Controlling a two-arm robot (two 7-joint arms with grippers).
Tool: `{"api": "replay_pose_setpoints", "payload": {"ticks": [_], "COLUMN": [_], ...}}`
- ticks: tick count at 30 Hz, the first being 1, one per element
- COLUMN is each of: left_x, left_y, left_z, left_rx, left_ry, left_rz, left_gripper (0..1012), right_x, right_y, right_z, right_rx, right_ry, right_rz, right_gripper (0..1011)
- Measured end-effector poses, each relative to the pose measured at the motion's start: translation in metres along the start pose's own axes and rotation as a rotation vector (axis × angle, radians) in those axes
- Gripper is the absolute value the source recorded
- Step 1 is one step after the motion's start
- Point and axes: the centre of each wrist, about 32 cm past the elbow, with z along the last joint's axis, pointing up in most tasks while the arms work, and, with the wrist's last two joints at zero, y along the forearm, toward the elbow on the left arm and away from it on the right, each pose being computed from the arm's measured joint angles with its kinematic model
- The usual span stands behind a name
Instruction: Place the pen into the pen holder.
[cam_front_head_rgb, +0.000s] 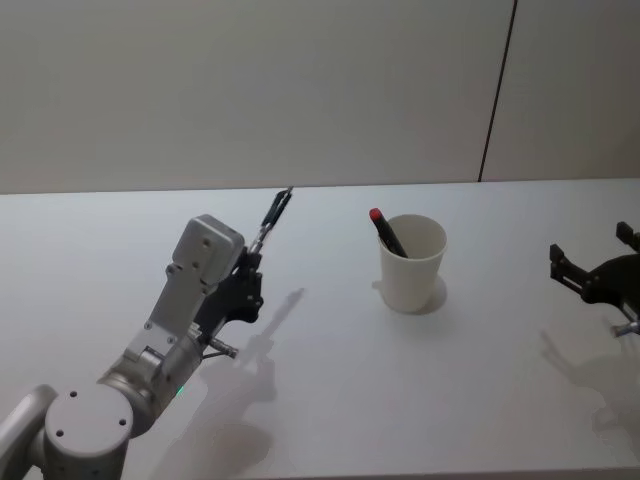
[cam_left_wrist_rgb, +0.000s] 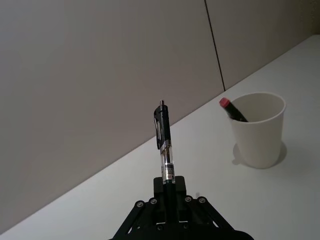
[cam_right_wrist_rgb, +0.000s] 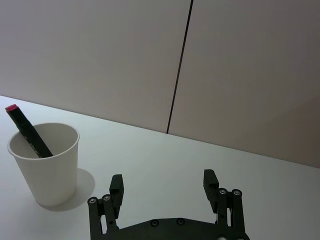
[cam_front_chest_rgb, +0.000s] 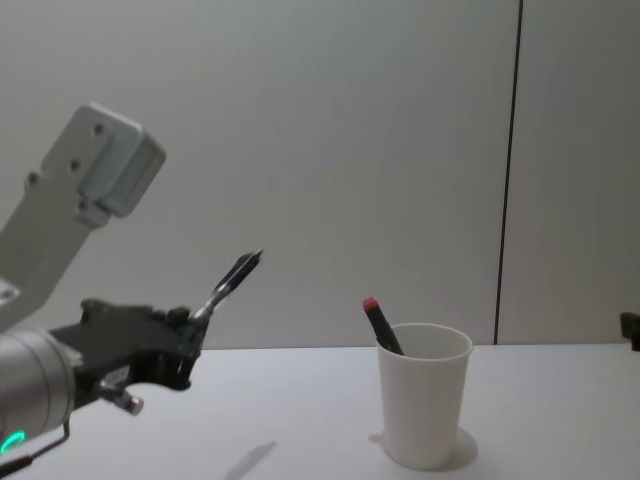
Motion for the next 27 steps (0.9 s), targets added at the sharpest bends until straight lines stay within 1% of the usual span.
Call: {"api": "replay_pose_setpoints", "payload": {"ticks": [2,4,5,6,9,12,13,15,17,19,20,21,22,23,25,26,27], "left_x": [0.0029,0.0042,0.0059,0.0059,0.0095,0.0114,0.0128,0.0148,0.0156,0.0182,0.0182,0.0193,0.0198,0.0207,0.0215,0.0225,0.0226], "left_y": [0.0001,-0.0002,-0.0007,-0.0007,-0.0026,-0.0040,-0.0052,-0.0071,-0.0079,-0.0112,-0.0112,-0.0129,-0.0140,-0.0159,-0.0179,-0.0202,-0.0214], "left_z": [0.0034,0.0050,0.0068,0.0068,0.0110,0.0134,0.0148,0.0165,0.0171,0.0195,0.0195,0.0206,0.0215,0.0220,0.0228,0.0242,0.0242], "left_rx": [-0.040,-0.058,-0.079,-0.079,-0.121,-0.144,-0.161,-0.181,-0.187,-0.215,-0.215,-0.230,-0.238,-0.249,-0.261,-0.277,-0.284], "left_ry": [-0.032,-0.046,-0.063,-0.063,-0.098,-0.118,-0.134,-0.152,-0.158,-0.180,-0.180,-0.190,-0.195,-0.203,-0.211,-0.220,-0.224], "left_rz": [-0.029,-0.044,-0.059,-0.059,-0.104,-0.129,-0.153,-0.179,-0.187,-0.226,-0.226,-0.248,-0.257,-0.278,-0.296,-0.318,-0.329], "left_gripper": [138,138,138,138,138,138,138,138,138,138,138,138,138,138,138,138,138], "right_x": [0.000,0.000,0.000,0.000,0.000,0.000,0.000,0.000,0.000,0.000,0.000,0.000,0.000,0.000,0.000,0.000,0.000], "right_y": [0.000,0.000,0.000,0.000,0.000,0.000,0.000,0.000,0.000,0.000,0.000,0.000,0.000,0.000,0.000,0.000,0.000], "right_z": [0.000,0.000,0.000,0.000,0.000,0.000,0.000,0.000,0.000,0.000,0.000,0.000,0.000,0.000,0.000,0.000,0.000], "right_rx": [0.000,0.000,0.000,0.000,0.000,0.000,0.000,0.000,0.000,0.000,0.000,0.000,0.000,0.000,0.000,0.000,0.000], "right_ry": [0.000,0.000,0.000,0.000,0.000,0.000,0.000,0.000,0.000,0.000,0.000,0.000,0.000,0.000,0.000,0.000,0.000], "right_rz": [0.000,0.000,0.000,0.000,0.000,0.000,0.000,0.000,0.000,0.000,0.000,0.000,0.000,0.000,0.000,0.000,0.000], "right_gripper": [1001,1001,1001,1001,1001,1001,1001,1001,1001,1001,1001,1001,1001,1001,1001,1001,1001]}}
